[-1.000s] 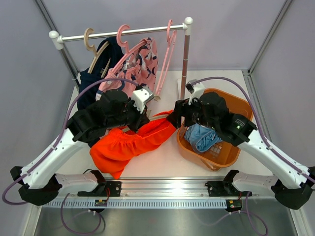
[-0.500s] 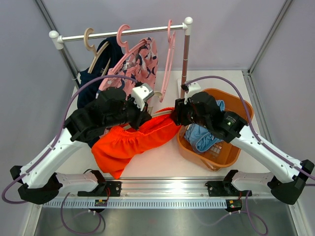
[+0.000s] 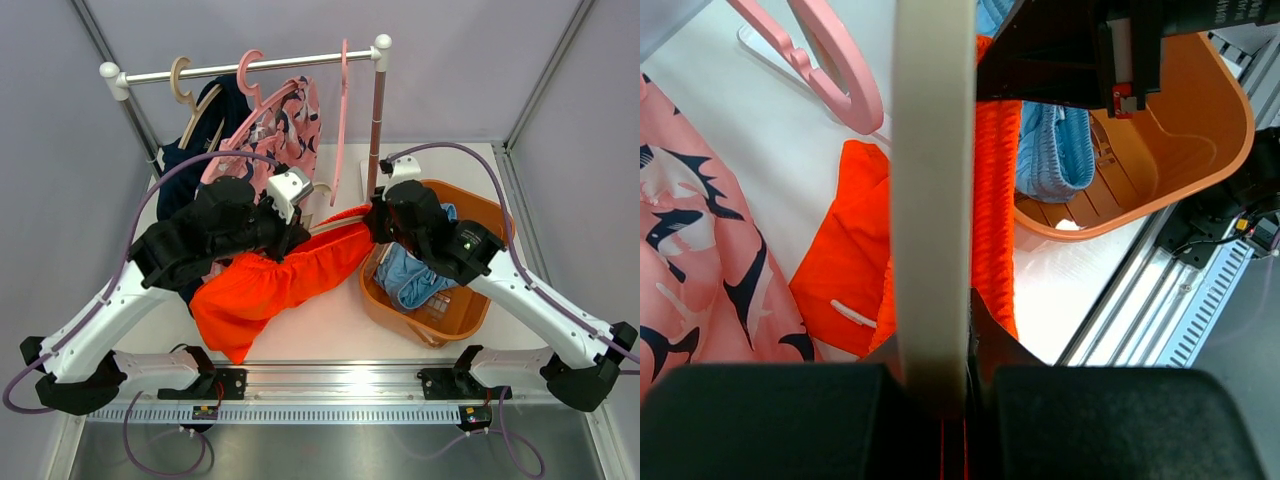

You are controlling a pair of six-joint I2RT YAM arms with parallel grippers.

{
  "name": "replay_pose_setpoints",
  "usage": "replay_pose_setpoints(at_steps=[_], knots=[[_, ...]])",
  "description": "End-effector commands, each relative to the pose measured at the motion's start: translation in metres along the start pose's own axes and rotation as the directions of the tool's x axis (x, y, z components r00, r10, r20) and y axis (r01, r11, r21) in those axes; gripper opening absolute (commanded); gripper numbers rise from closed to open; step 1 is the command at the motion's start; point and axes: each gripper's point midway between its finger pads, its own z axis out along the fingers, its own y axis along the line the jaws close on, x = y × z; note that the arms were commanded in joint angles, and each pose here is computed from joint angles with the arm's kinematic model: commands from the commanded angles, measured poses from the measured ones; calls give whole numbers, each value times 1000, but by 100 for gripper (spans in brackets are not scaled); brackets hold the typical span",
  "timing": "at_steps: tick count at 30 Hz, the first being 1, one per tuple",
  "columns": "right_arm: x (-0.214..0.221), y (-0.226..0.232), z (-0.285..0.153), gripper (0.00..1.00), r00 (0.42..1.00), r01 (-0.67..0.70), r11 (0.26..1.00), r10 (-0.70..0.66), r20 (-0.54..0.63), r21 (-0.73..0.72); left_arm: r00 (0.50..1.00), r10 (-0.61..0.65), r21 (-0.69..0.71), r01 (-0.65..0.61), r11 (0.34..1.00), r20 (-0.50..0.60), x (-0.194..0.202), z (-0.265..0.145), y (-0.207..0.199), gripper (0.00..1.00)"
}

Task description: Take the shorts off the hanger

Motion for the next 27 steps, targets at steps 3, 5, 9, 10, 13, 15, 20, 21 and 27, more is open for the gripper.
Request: replay_pose_setpoints(at_steps=[3, 5, 9, 10, 13, 15, 20, 21, 27], knots=[[-36, -52, -2, 0, 994, -49, 970, 25, 103, 236, 991, 4, 53, -11, 999, 132, -33, -31, -15, 0], [-38, -72, 4, 0, 993, -83, 962, 59, 99, 260, 991, 10, 52, -17, 999, 136, -32, -35, -16, 0], [-36, -102, 9, 0, 992, -109, 939, 82, 95, 325, 987, 15, 55, -24, 998, 161, -34, -43, -17, 0], [-32, -106, 12, 0, 993, -107, 935, 83, 86, 339, 984, 15, 53, -25, 998, 175, -35, -48, -17, 0], [-27, -119, 17, 0, 993, -116, 924, 96, 73, 363, 979, 18, 47, -28, 998, 204, -39, -56, -16, 0], [-24, -113, 20, 0, 993, -118, 936, 104, 59, 332, 969, 18, 43, -29, 999, 247, -46, -64, -16, 0], [-13, -95, 29, 0, 988, -154, 959, 151, 29, 237, 942, 16, 48, -34, 998, 335, -56, -81, -18, 0], [-11, -95, 30, 0, 988, -152, 961, 151, 22, 232, 931, 15, 49, -35, 998, 365, -60, -89, -18, 0], [-11, -62, 22, 0, 979, -204, 976, 203, 11, 72, 896, 0, -12, 6, 1000, 443, -71, -96, -6, 0]])
